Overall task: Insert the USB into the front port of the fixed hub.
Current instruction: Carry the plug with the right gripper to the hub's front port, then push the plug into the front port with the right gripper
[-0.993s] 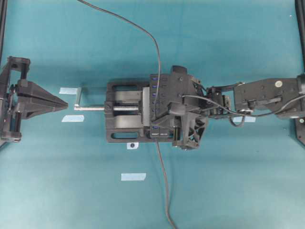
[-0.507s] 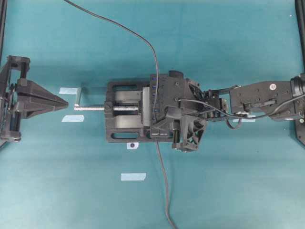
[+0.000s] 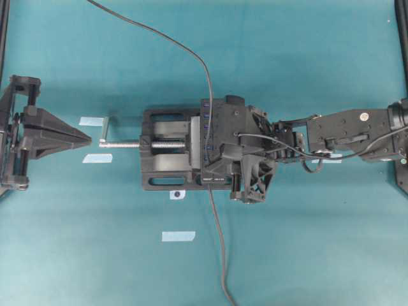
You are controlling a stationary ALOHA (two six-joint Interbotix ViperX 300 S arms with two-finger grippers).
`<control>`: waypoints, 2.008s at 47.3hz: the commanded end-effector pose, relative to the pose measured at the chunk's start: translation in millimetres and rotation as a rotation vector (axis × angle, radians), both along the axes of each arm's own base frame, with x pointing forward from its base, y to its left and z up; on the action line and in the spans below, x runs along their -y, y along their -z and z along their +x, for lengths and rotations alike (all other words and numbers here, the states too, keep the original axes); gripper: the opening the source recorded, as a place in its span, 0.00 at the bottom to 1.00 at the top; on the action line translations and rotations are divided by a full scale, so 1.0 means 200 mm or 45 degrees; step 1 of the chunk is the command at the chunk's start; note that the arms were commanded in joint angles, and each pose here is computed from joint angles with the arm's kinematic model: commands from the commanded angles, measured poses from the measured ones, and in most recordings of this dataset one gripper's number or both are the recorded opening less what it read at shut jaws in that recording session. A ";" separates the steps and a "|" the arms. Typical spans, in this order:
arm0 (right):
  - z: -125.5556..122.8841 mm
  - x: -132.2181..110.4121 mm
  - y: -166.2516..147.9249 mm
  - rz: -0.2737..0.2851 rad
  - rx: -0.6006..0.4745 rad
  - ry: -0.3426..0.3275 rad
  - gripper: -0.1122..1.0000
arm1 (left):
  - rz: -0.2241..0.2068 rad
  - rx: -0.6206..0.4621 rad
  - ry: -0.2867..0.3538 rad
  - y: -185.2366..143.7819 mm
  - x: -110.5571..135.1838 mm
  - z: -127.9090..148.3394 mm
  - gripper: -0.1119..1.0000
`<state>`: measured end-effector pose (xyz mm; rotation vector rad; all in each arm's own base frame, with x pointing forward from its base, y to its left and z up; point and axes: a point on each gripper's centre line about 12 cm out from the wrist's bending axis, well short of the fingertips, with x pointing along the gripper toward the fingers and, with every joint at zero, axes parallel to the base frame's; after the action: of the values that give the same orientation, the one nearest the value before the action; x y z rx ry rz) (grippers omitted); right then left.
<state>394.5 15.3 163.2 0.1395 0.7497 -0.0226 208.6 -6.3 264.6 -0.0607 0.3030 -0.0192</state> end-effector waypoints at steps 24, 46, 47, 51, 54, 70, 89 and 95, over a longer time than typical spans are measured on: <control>0.03 0.00 -0.03 -0.004 0.029 -0.005 0.16 | -0.012 0.015 -0.001 -0.01 0.00 0.01 0.10; 0.04 0.03 -0.03 -0.057 -0.031 -0.020 0.16 | -0.012 0.013 -0.001 -0.01 0.00 0.01 0.10; 0.04 0.03 -0.03 -0.058 -0.031 -0.021 0.16 | -0.012 0.013 -0.001 -0.01 0.00 0.01 0.10; 0.04 0.03 -0.03 -0.057 -0.031 -0.020 0.16 | -0.012 0.013 -0.001 -0.01 0.00 0.01 0.10; 0.04 0.03 -0.03 -0.055 -0.030 -0.018 0.16 | -0.012 0.013 -0.001 -0.01 0.00 0.01 0.10; 0.05 0.02 -0.03 -0.054 -0.029 -0.023 0.16 | -0.010 0.013 -0.001 -0.01 0.00 0.01 0.10; 0.06 -0.02 0.03 -0.030 -0.077 -0.029 0.16 | -0.013 0.013 -0.002 -0.01 0.00 0.01 0.10; 0.05 -0.03 0.04 -0.030 -0.100 -0.029 0.16 | -0.015 0.013 0.003 -0.01 0.01 0.01 0.10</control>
<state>403.5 16.6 154.2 0.0972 0.8258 -0.0173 207.8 -6.2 261.3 -0.0728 0.3077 -0.0173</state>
